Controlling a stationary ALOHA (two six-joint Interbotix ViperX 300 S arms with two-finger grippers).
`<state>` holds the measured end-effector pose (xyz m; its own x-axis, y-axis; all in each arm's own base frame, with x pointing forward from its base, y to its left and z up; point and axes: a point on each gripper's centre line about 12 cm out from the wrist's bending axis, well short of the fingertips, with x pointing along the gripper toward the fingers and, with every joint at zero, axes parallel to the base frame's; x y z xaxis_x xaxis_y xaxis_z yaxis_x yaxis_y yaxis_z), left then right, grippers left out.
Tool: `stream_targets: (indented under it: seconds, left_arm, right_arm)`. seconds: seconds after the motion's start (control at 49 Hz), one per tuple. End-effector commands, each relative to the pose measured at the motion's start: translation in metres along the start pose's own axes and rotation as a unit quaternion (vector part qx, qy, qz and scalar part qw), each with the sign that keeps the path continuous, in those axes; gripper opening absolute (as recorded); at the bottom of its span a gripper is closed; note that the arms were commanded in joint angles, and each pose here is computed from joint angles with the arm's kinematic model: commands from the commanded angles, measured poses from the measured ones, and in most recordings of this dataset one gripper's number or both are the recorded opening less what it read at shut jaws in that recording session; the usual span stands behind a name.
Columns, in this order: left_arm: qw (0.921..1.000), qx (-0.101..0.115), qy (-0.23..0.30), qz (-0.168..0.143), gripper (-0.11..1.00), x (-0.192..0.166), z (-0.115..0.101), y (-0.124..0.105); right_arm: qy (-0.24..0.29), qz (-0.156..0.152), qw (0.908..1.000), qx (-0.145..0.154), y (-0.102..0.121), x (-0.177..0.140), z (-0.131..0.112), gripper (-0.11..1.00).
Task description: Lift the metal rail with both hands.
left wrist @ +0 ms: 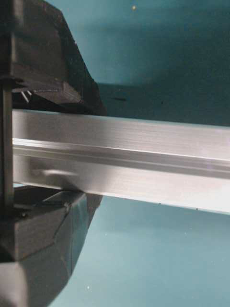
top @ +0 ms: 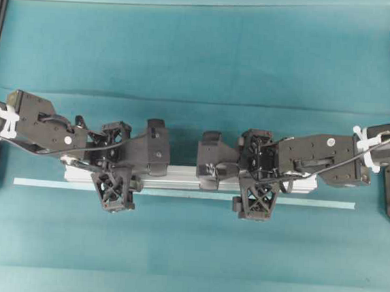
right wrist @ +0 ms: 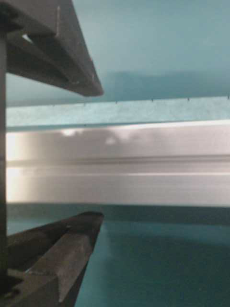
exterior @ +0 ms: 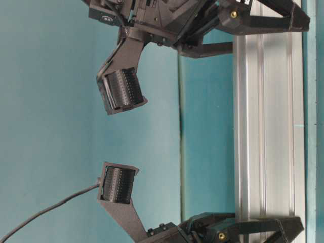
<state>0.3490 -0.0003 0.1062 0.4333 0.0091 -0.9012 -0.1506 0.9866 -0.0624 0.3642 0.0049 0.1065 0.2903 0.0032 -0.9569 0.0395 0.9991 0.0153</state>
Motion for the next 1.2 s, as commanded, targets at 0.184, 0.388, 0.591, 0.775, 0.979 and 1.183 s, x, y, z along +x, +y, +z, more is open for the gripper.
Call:
stream_targets:
  seconds: [0.184, 0.388, 0.591, 0.775, 0.979, 1.183]
  left_arm:
    - [1.0000, -0.007, 0.003, -0.001, 0.37, 0.008, -0.003, -0.001]
    - [0.9989, 0.016, -0.039, -0.019, 0.37, 0.003, 0.007, -0.017]
    - [0.9975, 0.013, -0.065, -0.025, 0.37, 0.001, 0.014, -0.020]
    - [0.9986, 0.014, -0.047, -0.020, 0.37, -0.004, 0.016, -0.018]
    - [0.9999, 0.012, -0.004, -0.005, 0.53, -0.004, 0.009, -0.007]
    - [0.9994, 0.034, 0.000, -0.004, 0.99, -0.007, 0.005, -0.006]
  right_arm:
    - [-0.005, -0.001, 0.9999, 0.016, -0.002, 0.000, 0.003, 0.95]
    - [0.000, -0.001, 0.9999, 0.017, -0.002, -0.001, 0.002, 0.95]
    - [0.000, 0.000, 0.9997, 0.024, -0.001, -0.004, 0.002, 0.95]
    - [0.001, 0.000, 0.9996, 0.029, -0.001, -0.004, 0.002, 0.95]
    - [0.000, 0.000, 0.9996, 0.030, -0.001, -0.005, 0.003, 0.95]
    - [-0.019, 0.001, 0.9993, 0.032, -0.003, -0.009, 0.010, 0.95]
